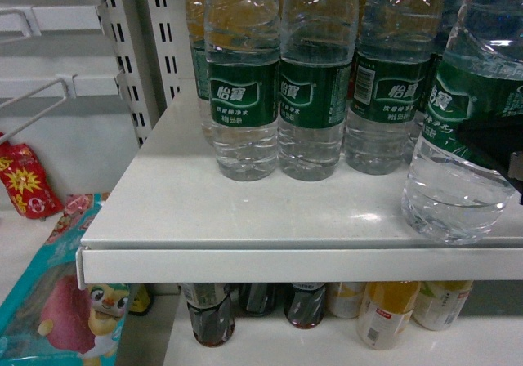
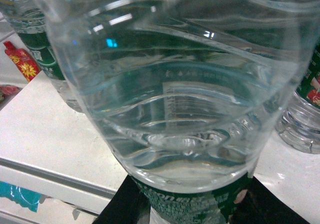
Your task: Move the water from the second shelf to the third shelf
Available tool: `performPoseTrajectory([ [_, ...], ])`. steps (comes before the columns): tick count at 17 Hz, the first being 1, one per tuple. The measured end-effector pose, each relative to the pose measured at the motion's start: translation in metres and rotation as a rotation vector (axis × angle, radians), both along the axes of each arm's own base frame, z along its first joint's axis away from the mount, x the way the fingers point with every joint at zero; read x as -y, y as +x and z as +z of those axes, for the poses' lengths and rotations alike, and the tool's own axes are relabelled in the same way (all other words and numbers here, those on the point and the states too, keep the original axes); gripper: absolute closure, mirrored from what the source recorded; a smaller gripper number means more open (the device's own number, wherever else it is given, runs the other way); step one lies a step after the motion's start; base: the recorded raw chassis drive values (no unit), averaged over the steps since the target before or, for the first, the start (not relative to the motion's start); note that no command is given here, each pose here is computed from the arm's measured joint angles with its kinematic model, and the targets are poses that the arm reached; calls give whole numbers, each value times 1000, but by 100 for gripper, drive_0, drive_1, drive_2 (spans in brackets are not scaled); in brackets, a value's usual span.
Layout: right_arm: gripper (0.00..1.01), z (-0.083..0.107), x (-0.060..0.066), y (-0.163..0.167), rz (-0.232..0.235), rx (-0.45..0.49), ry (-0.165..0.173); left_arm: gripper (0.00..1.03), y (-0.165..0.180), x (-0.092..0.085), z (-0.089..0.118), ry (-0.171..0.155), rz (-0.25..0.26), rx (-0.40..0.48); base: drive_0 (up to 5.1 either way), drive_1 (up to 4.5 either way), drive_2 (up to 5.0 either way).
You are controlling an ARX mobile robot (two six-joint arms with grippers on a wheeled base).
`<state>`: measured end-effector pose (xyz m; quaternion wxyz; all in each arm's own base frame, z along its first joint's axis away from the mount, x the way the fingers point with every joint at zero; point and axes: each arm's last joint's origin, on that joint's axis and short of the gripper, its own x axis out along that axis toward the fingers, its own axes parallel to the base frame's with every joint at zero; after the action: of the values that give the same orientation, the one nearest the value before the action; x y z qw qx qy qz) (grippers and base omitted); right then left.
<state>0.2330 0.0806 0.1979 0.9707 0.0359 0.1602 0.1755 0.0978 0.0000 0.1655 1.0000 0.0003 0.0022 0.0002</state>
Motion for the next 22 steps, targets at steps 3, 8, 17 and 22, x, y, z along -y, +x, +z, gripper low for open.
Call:
performPoseTrajectory([
  [3,69,-1,-10,12,-5,-17,15,5,0,0,0,0,0,0,0,0,0],
  [8,69,-1,-28,30,-10,6,-9,5,0,0,0,0,0,0,0,0,0],
  [17,69,-9,-32,49,-29,-3,-38,5,0,0,0,0,0,0,0,0,0],
  [22,69,-9,-33,50,-35,-12,-44,5,0,0,0,0,0,0,0,0,0],
])
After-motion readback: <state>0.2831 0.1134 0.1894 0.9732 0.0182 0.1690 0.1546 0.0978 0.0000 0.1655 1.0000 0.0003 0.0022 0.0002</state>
